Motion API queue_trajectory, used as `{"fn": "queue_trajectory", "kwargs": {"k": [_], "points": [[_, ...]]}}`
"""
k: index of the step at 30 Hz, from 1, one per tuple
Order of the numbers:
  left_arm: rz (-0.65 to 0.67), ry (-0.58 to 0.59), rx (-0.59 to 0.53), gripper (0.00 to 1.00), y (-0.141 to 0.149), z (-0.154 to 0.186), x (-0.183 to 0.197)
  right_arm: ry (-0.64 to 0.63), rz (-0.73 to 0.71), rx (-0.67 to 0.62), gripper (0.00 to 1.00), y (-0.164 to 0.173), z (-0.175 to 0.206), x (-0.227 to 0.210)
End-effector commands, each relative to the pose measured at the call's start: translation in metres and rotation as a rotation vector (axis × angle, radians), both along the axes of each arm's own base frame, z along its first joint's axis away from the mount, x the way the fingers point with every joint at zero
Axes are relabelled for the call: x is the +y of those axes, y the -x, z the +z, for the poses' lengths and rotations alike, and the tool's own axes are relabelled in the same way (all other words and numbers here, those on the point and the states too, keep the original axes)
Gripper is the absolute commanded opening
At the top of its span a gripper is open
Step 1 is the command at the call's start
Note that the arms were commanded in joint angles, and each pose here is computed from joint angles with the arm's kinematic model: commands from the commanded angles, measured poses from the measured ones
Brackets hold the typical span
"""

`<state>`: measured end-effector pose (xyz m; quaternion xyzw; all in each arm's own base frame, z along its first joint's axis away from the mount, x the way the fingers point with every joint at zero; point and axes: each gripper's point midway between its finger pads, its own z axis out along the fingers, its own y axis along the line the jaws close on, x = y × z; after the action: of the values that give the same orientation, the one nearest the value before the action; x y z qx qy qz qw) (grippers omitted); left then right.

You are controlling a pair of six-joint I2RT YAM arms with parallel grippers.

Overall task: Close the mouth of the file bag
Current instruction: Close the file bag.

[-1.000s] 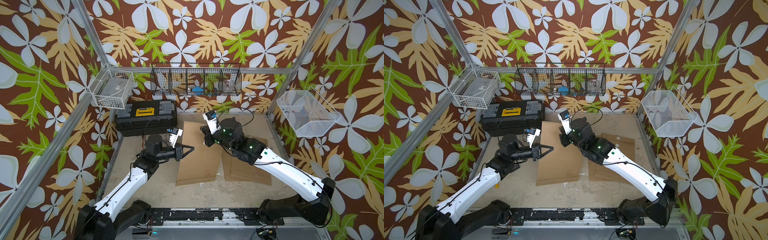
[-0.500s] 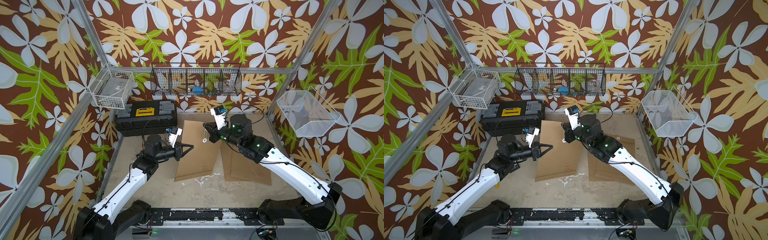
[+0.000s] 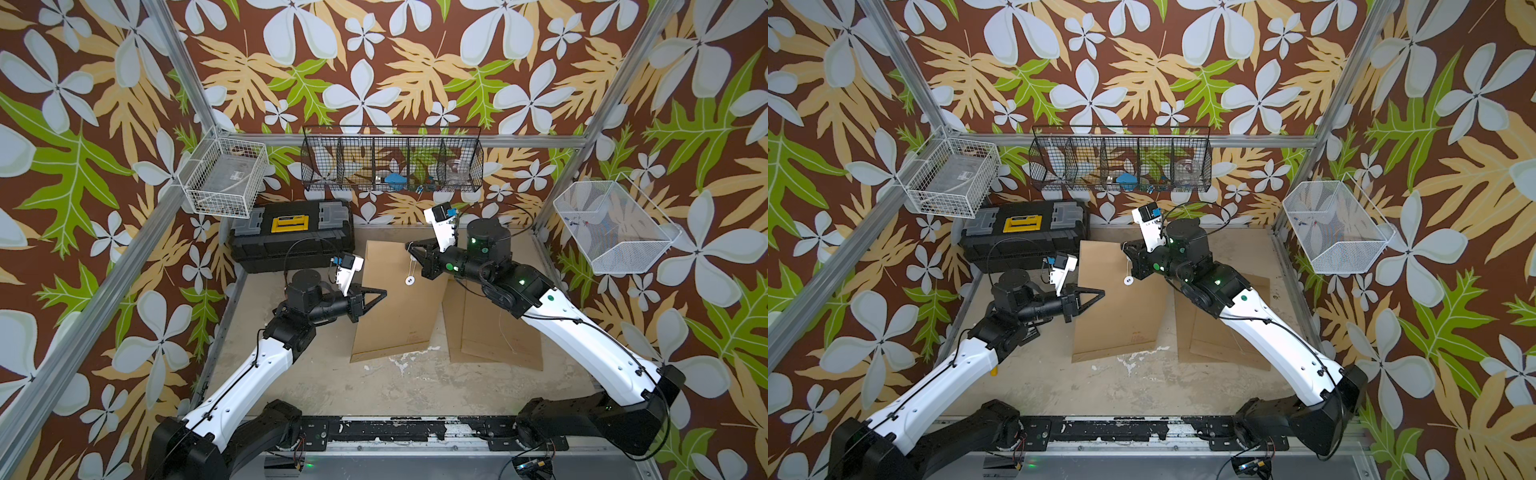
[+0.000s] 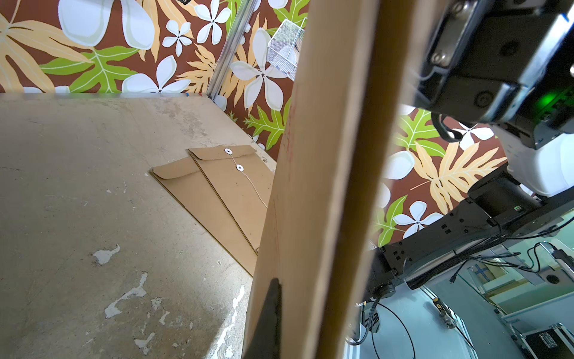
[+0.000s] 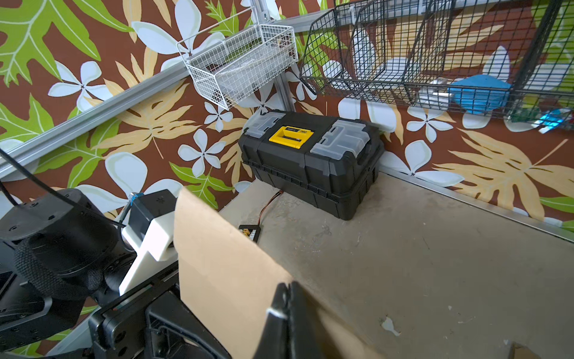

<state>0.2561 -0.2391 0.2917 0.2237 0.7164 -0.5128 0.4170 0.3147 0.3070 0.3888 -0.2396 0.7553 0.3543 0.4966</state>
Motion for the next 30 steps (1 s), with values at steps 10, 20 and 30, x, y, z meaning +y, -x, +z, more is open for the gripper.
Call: {"fn": "queue_trajectory", "kwargs": {"k": [10,20,30], "points": [[-0.003,-0.017,0.005,0.0,0.0,-0.008,0.0,-0.075,0.004,-0.008,0.0,-0.011,0.03,-0.016],[0.007,0.001,0.015,0.0,0.001,-0.004,0.001,-0.063,-0.004,0.004,0.0,-0.017,0.031,-0.018],[0.007,0.003,0.028,0.0,0.0,-0.006,0.001,-0.126,0.063,0.086,0.0,-0.011,0.026,-0.005]]}}
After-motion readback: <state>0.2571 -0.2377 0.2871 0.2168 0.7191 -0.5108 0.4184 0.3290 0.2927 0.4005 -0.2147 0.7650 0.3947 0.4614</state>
